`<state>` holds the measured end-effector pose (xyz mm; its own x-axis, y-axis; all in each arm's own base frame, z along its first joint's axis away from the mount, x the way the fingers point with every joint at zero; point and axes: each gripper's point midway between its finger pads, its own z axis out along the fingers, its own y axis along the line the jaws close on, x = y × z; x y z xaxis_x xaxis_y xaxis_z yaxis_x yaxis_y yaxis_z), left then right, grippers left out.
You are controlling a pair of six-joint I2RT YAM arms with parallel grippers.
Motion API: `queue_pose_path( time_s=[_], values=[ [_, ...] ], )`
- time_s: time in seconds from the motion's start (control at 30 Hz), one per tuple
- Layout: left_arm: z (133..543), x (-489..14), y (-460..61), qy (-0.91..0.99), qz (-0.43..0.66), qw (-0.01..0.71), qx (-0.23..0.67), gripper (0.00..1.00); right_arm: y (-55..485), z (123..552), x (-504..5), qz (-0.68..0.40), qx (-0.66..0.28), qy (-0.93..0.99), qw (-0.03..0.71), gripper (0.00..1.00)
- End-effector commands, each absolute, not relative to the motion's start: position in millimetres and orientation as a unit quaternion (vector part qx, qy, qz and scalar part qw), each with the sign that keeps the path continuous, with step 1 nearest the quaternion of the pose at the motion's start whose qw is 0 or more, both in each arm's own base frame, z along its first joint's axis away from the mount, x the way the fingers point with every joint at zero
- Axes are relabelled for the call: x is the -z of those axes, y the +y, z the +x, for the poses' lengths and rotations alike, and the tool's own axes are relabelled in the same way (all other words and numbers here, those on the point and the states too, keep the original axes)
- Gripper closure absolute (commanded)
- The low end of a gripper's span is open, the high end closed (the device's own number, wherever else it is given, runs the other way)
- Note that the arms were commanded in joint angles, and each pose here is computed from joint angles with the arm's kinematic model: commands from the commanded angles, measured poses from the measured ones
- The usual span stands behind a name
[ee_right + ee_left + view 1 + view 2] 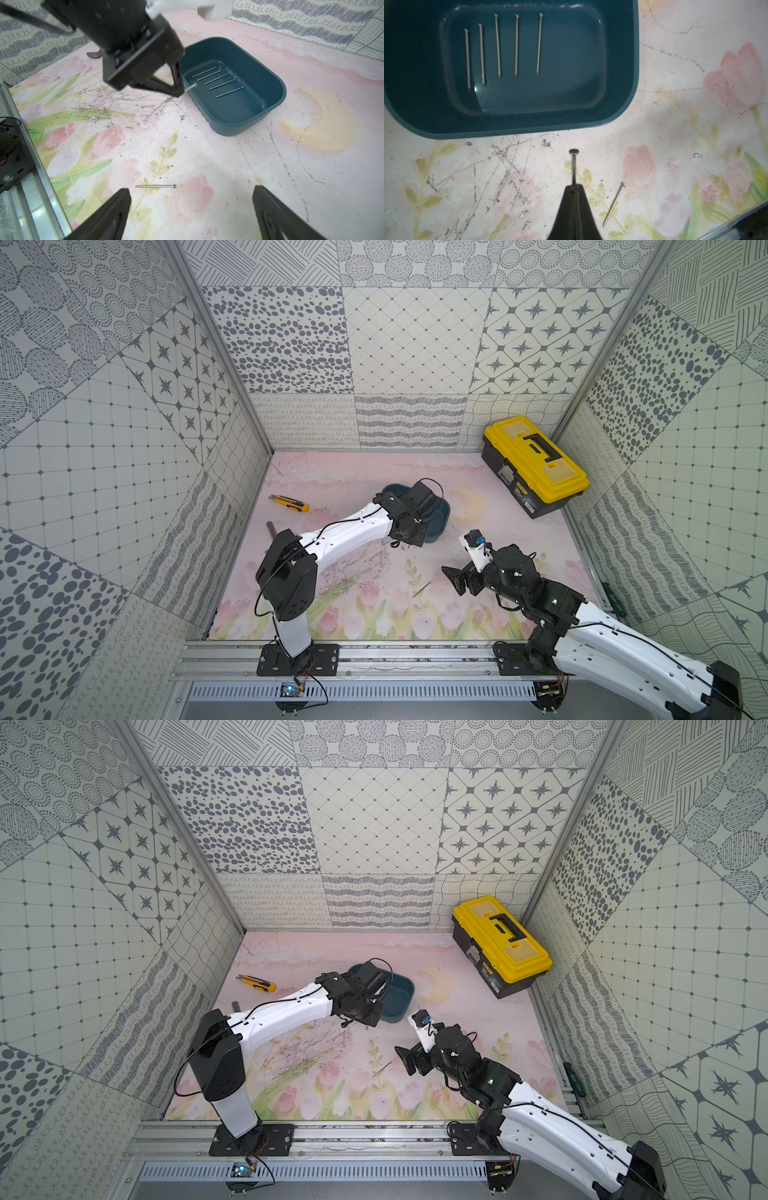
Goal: Put the nails on the desktop into the storage box
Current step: Pick up the nail from the center of the board, then place the nail in the storage box.
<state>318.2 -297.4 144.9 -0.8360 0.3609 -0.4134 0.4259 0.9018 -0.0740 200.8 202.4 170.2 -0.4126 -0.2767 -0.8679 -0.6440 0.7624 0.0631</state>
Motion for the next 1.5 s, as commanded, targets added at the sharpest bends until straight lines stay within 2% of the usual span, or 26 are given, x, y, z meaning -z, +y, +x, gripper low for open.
queue_pose_path(
  time_s=[0.0,0.23,0.67,1.2,1.23,1.47],
  values=[
    [339,-168,-281,0.948,0.24,0.201,0.052,1.0,204,202,-172,-0.27,-0.208,0.813,0.472,0.03],
    [382,-178,-298,0.943,0.25,0.212,0.06,1.0,201,202,-164,-0.263,-0.204,0.819,0.467,0.03],
    [427,-129,-332,0.948,0.24,0.19,0.085,1.0,209,217,-160,-0.271,-0.188,0.821,0.466,0.03],
    [441,-79,-341,0.955,0.229,0.164,0.094,1.0,193,261,-160,-0.241,-0.165,0.835,0.466,0.03],
    [443,-77,-341,0.956,0.226,0.163,0.093,1.0,194,266,-173,-0.238,-0.168,0.829,0.477,0.03],
    [447,-63,-344,0.959,0.218,0.156,0.093,1.0,190,275,-179,-0.229,-0.167,0.828,0.484,0.03]
  ],
)
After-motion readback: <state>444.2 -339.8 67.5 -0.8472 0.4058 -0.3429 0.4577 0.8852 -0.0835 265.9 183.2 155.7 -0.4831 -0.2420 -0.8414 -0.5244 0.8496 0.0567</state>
